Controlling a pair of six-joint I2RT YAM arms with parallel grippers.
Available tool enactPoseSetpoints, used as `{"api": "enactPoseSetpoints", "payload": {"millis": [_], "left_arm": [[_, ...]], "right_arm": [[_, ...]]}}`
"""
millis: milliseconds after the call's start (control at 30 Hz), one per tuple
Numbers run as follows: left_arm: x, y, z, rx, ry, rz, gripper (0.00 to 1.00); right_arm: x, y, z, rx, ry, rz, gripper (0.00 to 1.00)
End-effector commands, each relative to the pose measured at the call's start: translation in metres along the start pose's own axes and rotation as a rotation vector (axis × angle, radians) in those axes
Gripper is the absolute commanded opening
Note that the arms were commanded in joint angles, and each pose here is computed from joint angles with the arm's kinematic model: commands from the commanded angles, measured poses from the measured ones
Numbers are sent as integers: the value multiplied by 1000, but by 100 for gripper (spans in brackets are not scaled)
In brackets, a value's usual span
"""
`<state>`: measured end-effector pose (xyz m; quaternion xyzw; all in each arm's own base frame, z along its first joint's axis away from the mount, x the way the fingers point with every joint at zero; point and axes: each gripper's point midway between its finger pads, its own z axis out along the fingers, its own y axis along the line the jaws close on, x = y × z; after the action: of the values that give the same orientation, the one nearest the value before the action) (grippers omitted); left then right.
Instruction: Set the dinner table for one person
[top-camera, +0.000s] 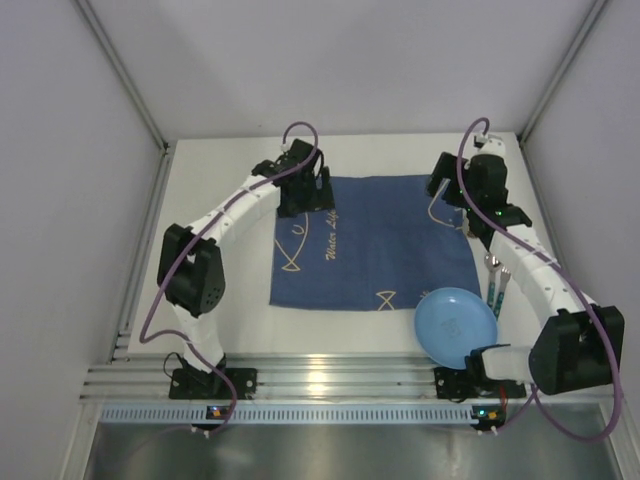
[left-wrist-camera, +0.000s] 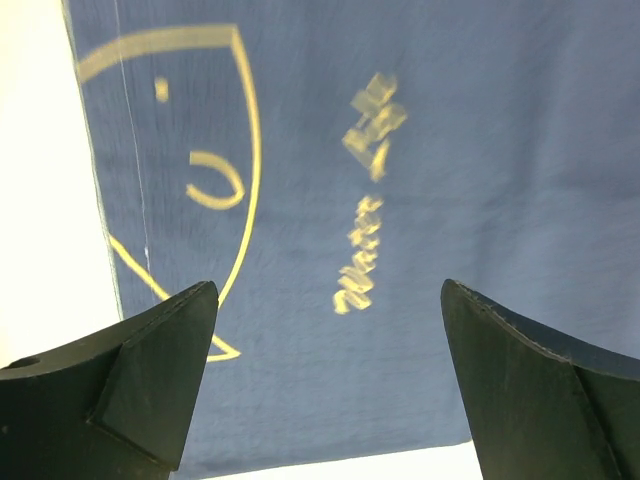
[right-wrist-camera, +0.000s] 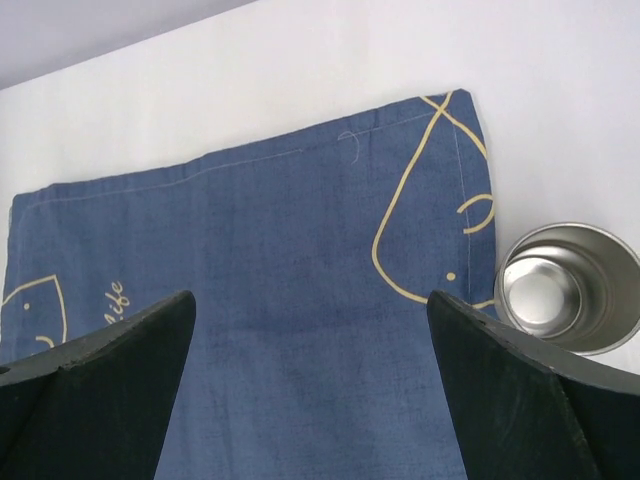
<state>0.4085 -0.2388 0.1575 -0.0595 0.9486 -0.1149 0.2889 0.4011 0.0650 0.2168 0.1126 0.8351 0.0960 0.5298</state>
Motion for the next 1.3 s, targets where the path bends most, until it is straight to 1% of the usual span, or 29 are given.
{"api": "enactPoseSetpoints", "payload": {"millis": [0, 67, 100, 133, 167, 267, 367, 467, 500, 533, 567, 633, 667, 700, 833, 1033, 1100, 1133, 1167, 1200, 1233, 1267], "left_arm": [[35, 4, 26, 15, 55, 32, 98], [55, 14, 42, -18, 118, 37, 99], [62, 13, 47, -9, 145, 44, 98], [69, 16, 58, -11, 165, 57, 99], [77, 19, 62, -13, 184, 64, 98], [87, 27, 71, -12, 205, 55, 98], [92, 44, 74, -35, 218, 41, 99], [96, 67, 72, -60, 223, 23, 99], [94, 76, 73, -67, 219, 4, 99], [94, 81, 73, -69, 220, -7, 99], [102, 92, 73, -84, 236, -19, 99], [98, 105, 71, -95, 224, -47, 99], [104, 110, 71, -99, 236, -53, 98], [100, 115, 69, -102, 227, -60, 99], [99, 117, 65, -96, 218, -45, 99], [70, 103, 53, -65, 168, -18, 98], [52, 95, 43, -51, 141, -13, 98], [37, 88, 37, -37, 109, -7, 98], [28, 84, 32, -32, 90, -7, 98], [24, 83, 28, -35, 89, -4, 99], [10, 77, 21, -21, 55, 0, 99], [2, 74, 16, -15, 39, 1, 99]], "right_arm": [[-30, 0, -3, 34, -50, -17, 100], [-37, -6, -2, 70, -47, -37, 100], [-40, -15, -1, 113, -52, -41, 100], [-37, -23, 1, 147, -29, -53, 100], [-47, -30, 0, 177, -45, -47, 100], [-56, -52, 5, 246, -32, -42, 100], [-55, -69, 12, 291, 10, -21, 100], [-43, -81, 26, 301, 82, 9, 100], [-33, -79, 29, 288, 124, 9, 100], [-28, -95, 35, 317, 153, 30, 100], [-23, -100, 38, 327, 173, 37, 100], [-6, -104, 47, 326, 234, 45, 100], [-2, -103, 50, 313, 252, 46, 100], [3, -102, 54, 306, 265, 47, 100], [26, -104, 69, 299, 333, 71, 100], [54, -104, 84, 283, 411, 101, 98], [62, -102, 87, 274, 433, 104, 91], [71, -104, 90, 276, 455, 102, 88], [75, -102, 92, 270, 467, 101, 78], [79, -101, 93, 263, 482, 101, 72], [84, -101, 96, 254, 500, 97, 64], [86, -100, 97, 247, 510, 92, 39]]}}
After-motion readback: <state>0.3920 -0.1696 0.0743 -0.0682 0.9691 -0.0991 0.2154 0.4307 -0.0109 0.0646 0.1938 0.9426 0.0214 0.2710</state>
